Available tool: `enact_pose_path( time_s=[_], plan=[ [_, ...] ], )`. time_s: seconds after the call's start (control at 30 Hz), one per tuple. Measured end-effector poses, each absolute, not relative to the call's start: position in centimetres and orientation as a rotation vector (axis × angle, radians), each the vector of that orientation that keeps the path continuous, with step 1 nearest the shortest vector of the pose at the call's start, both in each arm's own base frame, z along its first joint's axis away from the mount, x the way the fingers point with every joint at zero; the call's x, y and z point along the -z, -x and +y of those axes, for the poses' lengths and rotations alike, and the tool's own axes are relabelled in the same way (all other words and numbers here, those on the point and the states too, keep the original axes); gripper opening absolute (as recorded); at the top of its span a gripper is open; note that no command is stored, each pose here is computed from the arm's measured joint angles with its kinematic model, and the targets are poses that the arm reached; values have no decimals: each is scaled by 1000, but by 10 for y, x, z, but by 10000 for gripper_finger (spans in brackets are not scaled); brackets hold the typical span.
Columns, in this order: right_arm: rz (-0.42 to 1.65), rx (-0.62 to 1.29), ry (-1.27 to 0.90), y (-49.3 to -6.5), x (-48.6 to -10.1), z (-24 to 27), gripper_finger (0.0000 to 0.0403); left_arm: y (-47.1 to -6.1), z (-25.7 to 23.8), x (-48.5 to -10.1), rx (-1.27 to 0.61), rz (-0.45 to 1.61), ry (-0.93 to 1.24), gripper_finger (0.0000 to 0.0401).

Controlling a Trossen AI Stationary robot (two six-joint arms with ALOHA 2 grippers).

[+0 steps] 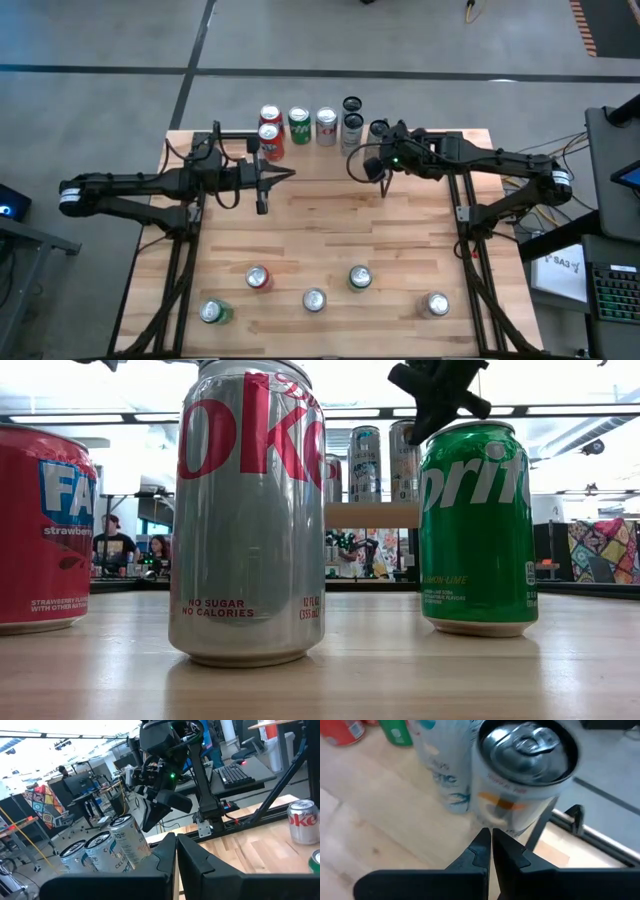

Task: Place canned beverage on shelf
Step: Put the white-yellow soda can on the shelf

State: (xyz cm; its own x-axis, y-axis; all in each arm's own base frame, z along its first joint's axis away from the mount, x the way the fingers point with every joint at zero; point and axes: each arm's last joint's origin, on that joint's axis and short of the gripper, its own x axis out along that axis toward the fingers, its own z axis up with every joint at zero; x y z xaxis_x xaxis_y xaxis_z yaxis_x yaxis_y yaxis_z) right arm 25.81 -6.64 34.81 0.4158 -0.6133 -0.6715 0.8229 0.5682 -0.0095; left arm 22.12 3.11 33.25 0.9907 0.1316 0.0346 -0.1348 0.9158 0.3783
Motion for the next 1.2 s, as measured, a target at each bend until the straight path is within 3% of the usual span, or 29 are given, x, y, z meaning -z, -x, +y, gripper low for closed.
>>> enact_pose_path(
  time_s=[0.4, 1.2],
  plan=[
    [726, 829, -345, -258, -348, -63, 9, -213, 23, -323, -87, -20, -284, 0],
    [689, 840, -268, -259, -353, -83, 9, -189, -1, -330, 33, -62, -148, 0]
  ],
)
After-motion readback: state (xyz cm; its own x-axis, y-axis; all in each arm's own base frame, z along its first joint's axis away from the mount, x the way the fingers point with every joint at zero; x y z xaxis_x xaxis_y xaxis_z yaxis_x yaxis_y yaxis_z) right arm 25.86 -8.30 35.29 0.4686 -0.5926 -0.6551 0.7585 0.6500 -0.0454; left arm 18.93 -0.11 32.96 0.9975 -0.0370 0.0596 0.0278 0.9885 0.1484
